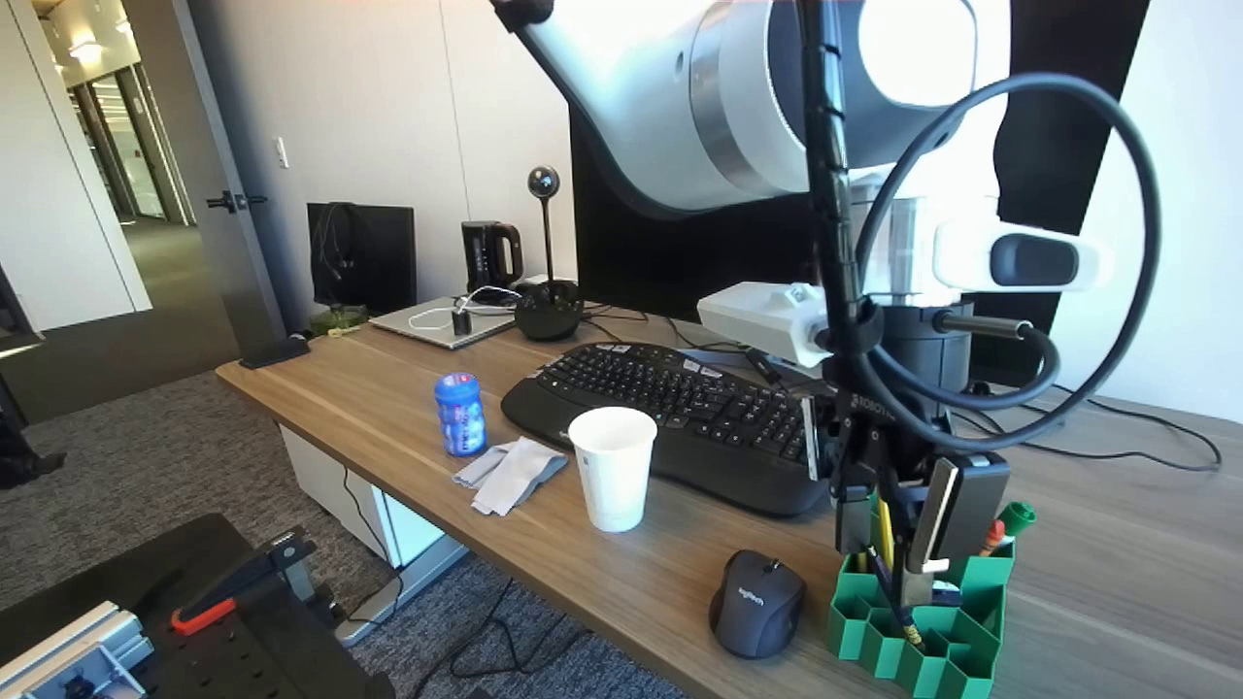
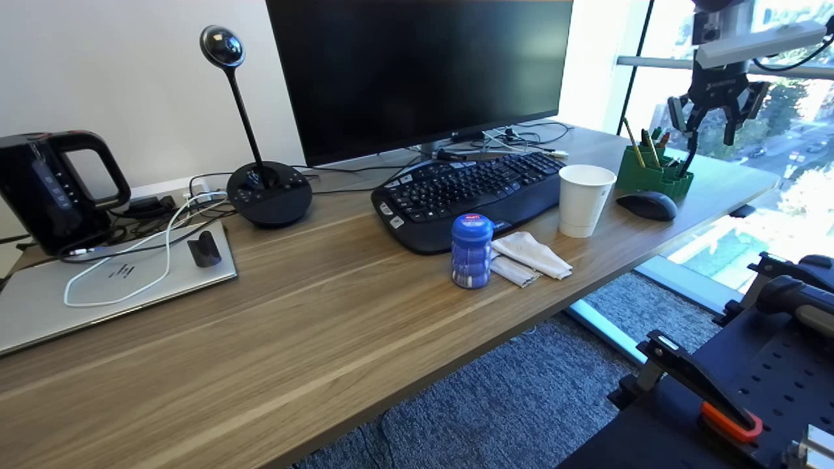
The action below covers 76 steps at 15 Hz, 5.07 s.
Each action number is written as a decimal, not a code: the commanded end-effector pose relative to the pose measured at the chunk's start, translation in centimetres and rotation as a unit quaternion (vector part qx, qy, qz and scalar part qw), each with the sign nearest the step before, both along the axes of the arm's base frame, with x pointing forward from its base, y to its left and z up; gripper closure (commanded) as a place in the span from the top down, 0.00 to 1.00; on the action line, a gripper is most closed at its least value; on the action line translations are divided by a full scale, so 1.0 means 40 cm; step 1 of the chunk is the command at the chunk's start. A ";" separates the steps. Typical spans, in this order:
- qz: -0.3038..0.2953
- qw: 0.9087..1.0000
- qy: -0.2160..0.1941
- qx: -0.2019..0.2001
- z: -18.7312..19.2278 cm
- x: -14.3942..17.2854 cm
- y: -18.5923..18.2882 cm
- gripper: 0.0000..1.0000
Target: Pick up the pencil and put it in the cup
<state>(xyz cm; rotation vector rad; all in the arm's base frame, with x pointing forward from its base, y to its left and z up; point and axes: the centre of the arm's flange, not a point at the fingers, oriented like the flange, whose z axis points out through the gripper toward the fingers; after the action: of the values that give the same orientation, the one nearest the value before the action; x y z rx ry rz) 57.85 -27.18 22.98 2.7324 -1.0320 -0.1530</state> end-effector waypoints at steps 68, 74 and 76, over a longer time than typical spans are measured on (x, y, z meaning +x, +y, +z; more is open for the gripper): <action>-0.007 0.994 -0.104 -0.023 0.174 -0.003 0.025 0.75; -0.015 0.996 -0.085 -0.017 0.144 -0.031 0.013 1.00; -0.011 0.996 -0.082 -0.017 0.135 -0.036 0.009 1.00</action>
<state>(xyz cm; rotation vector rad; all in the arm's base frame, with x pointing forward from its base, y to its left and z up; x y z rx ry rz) 57.33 -26.94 28.00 2.7416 -1.0898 0.1032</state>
